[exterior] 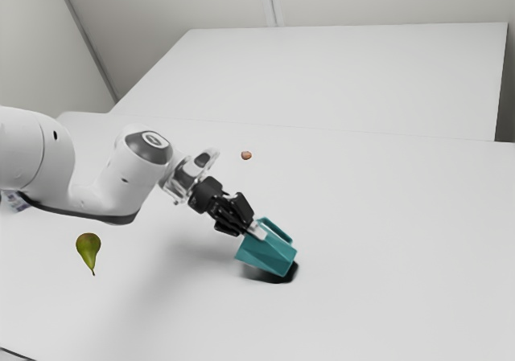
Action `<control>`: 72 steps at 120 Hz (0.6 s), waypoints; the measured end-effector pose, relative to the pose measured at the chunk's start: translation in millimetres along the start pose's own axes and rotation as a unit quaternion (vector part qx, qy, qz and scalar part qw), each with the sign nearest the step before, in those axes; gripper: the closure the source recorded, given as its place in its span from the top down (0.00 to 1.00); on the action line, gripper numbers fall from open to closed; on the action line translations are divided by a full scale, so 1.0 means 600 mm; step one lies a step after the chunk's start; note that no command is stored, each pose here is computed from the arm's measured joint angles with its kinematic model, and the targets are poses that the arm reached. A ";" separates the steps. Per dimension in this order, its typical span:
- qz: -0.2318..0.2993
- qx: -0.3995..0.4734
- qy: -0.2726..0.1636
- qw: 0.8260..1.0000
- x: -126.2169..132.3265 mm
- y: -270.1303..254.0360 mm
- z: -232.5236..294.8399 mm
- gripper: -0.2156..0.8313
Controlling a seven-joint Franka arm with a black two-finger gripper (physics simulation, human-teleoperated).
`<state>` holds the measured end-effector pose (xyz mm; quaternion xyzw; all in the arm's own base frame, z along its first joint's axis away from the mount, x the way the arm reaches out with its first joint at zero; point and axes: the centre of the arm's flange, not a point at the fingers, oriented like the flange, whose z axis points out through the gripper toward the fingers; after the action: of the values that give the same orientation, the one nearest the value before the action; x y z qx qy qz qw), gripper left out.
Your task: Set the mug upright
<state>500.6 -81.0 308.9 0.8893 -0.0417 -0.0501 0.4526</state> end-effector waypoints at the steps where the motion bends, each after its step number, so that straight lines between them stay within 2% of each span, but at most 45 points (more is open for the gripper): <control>1: 0.000 0.000 0.000 1.000 0.000 0.000 0.000 0.09; 25: 0.021 0.019 -0.004 1.000 0.016 0.030 -0.015 0.06; 43: 0.106 0.110 -0.019 0.988 0.023 0.104 -0.044 0.05; 53: 0.166 0.198 -0.036 0.965 0.027 0.139 -0.057 0.05; 63: 0.223 0.299 -0.065 0.926 0.024 0.165 -0.064 0.05; 72: 0.253 0.373 -0.091 0.888 0.023 0.172 -0.058 0.05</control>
<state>515.7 -115.4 412.0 0.9434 -0.3219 0.0047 0.0795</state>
